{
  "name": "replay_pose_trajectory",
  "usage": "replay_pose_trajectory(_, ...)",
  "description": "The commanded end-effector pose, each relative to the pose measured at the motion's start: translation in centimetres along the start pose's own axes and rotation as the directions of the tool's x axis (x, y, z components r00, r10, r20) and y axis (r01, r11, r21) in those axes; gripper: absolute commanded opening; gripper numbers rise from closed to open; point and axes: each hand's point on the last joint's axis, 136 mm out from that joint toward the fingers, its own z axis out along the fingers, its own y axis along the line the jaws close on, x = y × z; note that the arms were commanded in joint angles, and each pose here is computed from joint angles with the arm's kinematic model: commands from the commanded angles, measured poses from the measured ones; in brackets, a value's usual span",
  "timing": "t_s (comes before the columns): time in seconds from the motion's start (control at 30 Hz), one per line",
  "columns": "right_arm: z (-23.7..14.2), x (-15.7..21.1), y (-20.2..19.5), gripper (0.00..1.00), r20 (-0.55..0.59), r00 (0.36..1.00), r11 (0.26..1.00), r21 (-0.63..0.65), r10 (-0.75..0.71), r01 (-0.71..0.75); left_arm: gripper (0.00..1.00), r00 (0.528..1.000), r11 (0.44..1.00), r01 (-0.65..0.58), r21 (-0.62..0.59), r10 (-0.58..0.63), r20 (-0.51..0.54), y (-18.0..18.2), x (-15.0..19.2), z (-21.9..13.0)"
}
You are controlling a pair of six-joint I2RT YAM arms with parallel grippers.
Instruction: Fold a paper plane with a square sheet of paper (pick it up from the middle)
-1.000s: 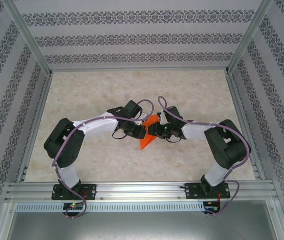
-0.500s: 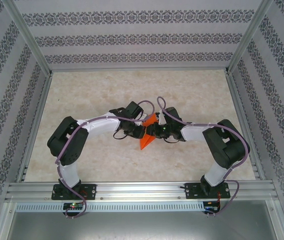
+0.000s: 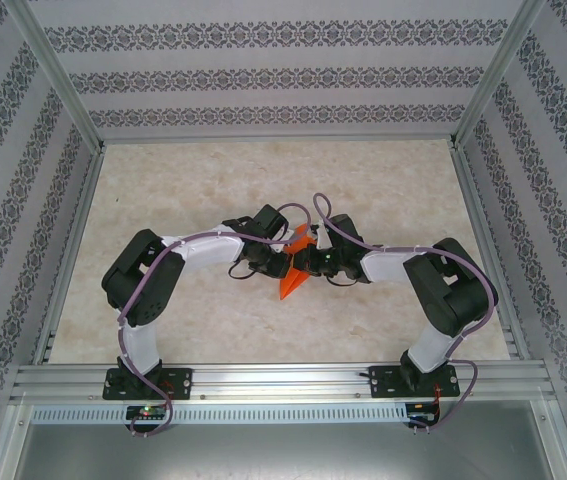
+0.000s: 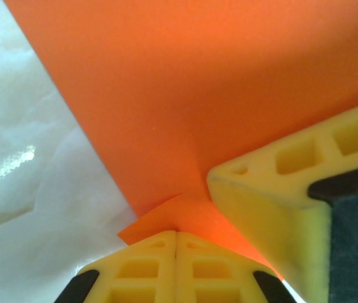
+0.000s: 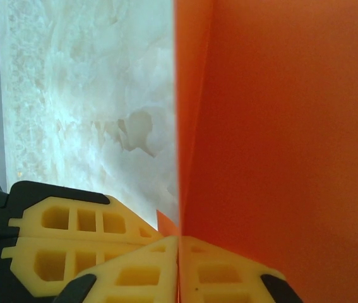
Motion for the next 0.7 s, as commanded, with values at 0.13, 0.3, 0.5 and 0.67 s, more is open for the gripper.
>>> replay_pose_trajectory(0.13, -2.2, -0.6, -0.8, 0.42, 0.084, 0.996, 0.998, 0.061, 0.01, -0.015, 0.06, 0.997, 0.999, -0.036, 0.016, 0.035, 0.064, -0.7, -2.1, -1.0)
replay_pose_trajectory(0.3, -5.0, -0.8, -1.7, 0.44, 0.162, 0.986, 0.991, 0.122, 0.034, -0.054, 0.07, 0.998, 0.998, -0.049, 0.04, 0.047, 0.047, -0.7, -2.4, -0.4)
replay_pose_trajectory(0.5, -5.5, 0.0, 0.9, 0.33, 0.154, 0.987, 0.998, 0.04, 0.035, -0.042, 0.07, 0.998, 0.996, -0.067, 0.053, 0.066, 0.019, -0.7, -2.3, 0.4)
replay_pose_trajectory(0.67, -3.7, 1.7, 1.7, 0.11, 0.115, 0.993, 0.999, 0.029, 0.039, -0.043, 0.07, 0.997, 0.996, -0.07, 0.054, 0.071, -0.011, -0.4, -1.8, 1.5)
